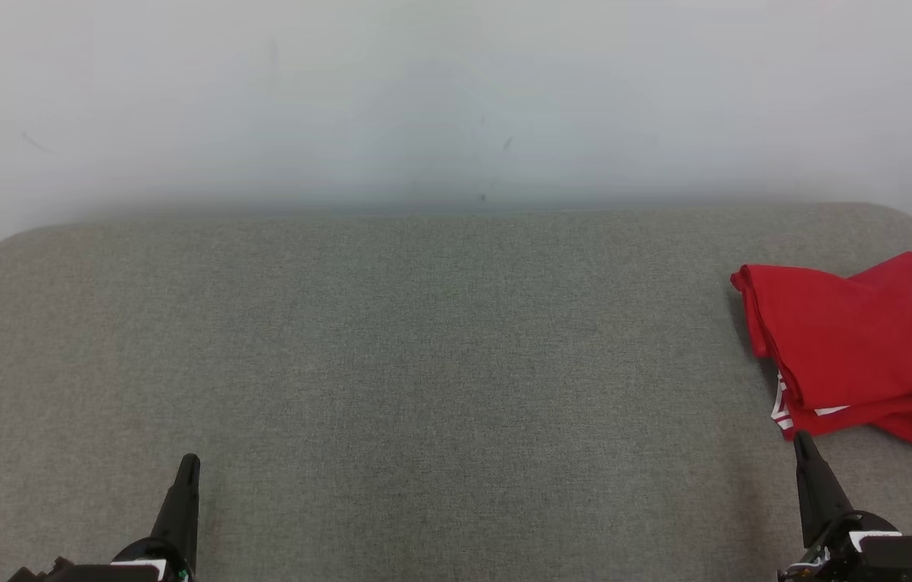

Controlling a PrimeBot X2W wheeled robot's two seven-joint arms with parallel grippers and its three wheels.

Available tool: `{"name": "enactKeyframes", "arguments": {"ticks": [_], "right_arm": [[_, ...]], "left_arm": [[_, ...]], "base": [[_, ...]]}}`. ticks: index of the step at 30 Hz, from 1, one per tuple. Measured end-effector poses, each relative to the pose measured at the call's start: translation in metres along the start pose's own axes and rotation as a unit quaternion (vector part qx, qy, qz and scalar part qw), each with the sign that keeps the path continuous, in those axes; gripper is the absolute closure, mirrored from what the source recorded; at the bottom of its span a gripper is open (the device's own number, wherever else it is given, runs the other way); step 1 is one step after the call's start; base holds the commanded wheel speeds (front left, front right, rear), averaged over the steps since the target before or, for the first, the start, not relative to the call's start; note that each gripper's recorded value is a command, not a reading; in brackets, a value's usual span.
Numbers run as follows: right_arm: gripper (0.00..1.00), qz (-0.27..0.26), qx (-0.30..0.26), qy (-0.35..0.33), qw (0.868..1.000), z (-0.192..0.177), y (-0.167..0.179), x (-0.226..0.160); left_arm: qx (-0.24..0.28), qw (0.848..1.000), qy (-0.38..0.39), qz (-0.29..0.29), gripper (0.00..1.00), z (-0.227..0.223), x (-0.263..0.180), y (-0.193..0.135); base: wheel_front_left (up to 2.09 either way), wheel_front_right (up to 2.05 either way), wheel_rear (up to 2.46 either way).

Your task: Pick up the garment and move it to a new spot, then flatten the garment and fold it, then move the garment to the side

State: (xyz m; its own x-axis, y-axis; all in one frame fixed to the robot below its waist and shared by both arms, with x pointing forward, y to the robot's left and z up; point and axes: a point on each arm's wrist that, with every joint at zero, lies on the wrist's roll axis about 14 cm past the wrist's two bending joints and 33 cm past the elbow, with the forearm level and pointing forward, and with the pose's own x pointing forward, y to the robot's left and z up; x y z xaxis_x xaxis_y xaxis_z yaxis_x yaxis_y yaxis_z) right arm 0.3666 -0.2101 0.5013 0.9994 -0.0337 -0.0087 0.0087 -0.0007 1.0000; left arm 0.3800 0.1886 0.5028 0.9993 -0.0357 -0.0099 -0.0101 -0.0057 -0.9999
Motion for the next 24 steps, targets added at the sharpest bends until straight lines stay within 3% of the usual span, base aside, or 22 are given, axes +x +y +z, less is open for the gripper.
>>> {"name": "enactKeyframes", "arguments": {"ticks": [24], "right_arm": [[1.0,0.0,0.0,0.0,1.0,0.0,0.0001,0.0]], "left_arm": [[0.0,1.0,0.0,0.0,1.0,0.0,0.0,0.0]], "base": [[0.0,0.0,0.0]]}}
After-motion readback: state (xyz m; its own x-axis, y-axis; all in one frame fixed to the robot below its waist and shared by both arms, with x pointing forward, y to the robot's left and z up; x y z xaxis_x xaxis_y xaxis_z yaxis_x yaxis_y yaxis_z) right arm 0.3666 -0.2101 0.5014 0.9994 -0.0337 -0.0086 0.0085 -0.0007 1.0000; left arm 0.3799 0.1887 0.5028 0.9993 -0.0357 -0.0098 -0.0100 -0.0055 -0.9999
